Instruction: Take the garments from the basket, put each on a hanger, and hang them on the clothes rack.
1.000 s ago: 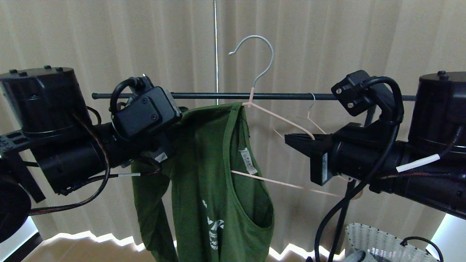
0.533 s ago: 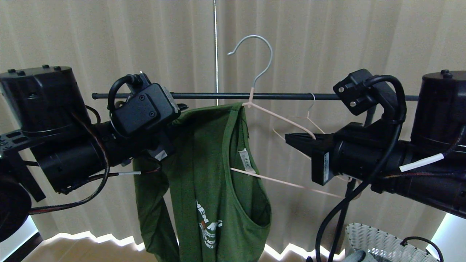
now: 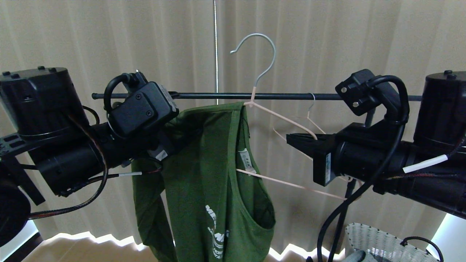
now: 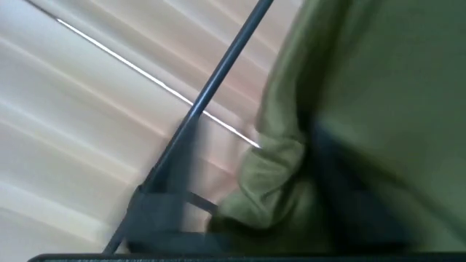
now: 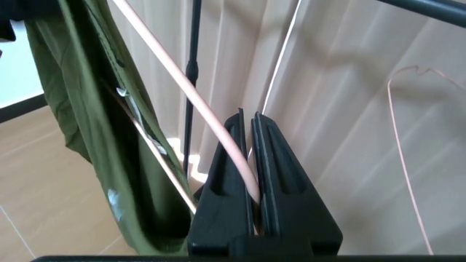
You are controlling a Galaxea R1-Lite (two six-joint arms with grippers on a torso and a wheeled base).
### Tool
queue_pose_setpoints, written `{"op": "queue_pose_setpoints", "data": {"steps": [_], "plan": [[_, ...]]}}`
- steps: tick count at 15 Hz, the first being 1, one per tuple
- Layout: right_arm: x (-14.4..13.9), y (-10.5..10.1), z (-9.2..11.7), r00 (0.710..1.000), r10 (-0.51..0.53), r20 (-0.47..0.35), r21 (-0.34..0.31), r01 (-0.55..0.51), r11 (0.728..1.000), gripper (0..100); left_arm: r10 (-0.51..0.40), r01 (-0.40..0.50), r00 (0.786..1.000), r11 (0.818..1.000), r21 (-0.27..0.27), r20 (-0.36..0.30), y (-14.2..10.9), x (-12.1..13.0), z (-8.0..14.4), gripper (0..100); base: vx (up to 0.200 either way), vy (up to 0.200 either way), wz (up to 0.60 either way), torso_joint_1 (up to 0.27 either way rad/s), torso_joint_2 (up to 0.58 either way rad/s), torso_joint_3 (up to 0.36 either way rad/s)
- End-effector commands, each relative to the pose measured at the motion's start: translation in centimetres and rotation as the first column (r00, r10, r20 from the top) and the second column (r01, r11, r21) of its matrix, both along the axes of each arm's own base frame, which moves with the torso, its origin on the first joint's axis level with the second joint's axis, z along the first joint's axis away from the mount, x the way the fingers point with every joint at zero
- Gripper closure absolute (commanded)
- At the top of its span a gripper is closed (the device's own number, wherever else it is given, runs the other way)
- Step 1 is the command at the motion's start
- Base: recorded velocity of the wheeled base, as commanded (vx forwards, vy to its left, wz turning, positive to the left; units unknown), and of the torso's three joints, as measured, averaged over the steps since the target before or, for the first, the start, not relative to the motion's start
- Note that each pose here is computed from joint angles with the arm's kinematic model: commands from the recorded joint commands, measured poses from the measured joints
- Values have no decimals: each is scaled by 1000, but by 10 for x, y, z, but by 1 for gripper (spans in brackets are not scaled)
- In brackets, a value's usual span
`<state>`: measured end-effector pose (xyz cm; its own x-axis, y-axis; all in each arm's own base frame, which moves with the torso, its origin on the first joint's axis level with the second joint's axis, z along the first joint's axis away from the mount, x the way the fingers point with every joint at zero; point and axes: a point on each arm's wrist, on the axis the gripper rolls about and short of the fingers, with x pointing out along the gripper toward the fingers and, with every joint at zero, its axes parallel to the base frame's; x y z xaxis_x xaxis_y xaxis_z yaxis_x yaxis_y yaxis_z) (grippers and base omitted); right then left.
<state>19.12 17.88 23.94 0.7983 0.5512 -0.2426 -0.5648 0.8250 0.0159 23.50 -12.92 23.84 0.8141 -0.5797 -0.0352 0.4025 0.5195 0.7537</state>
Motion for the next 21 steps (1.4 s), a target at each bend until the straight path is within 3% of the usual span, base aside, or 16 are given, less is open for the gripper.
{"op": "queue_pose_setpoints", "data": {"steps": [1, 8, 9, 20, 21], "plan": [[-3, 3, -1, 1000, 15, -1, -2, -15, 1000, 100, -24, 23, 1000, 1000, -10, -13, -5, -2, -1, 0, 0, 0, 0, 0, 0, 0], [-6, 7, -7, 999, 39, 9, -14, -39, 999, 100, 0, -1, 999, 1000, -21, -37, -1, 4, -5, 0, 0, 0, 0, 0, 0, 0], [-7, 8, -10, 998, 52, 23, -21, -52, 998, 100, -3, 2, 999, 1000, -21, -39, -2, 4, -5, 100, 0, 0, 0, 0, 0, 0], [-10, 8, -14, 996, 67, 57, -36, -65, 997, 100, -4, 4, 999, 1000, -17, -42, -4, 5, -7, 100, 0, 0, 0, 0, 0, 0], [-10, 8, -14, 996, 67, 56, -38, -65, 997, 0, -3, 2, 999, 1000, -18, -40, -3, 5, -6, 100, 0, 0, 0, 0, 0, 0]]}}
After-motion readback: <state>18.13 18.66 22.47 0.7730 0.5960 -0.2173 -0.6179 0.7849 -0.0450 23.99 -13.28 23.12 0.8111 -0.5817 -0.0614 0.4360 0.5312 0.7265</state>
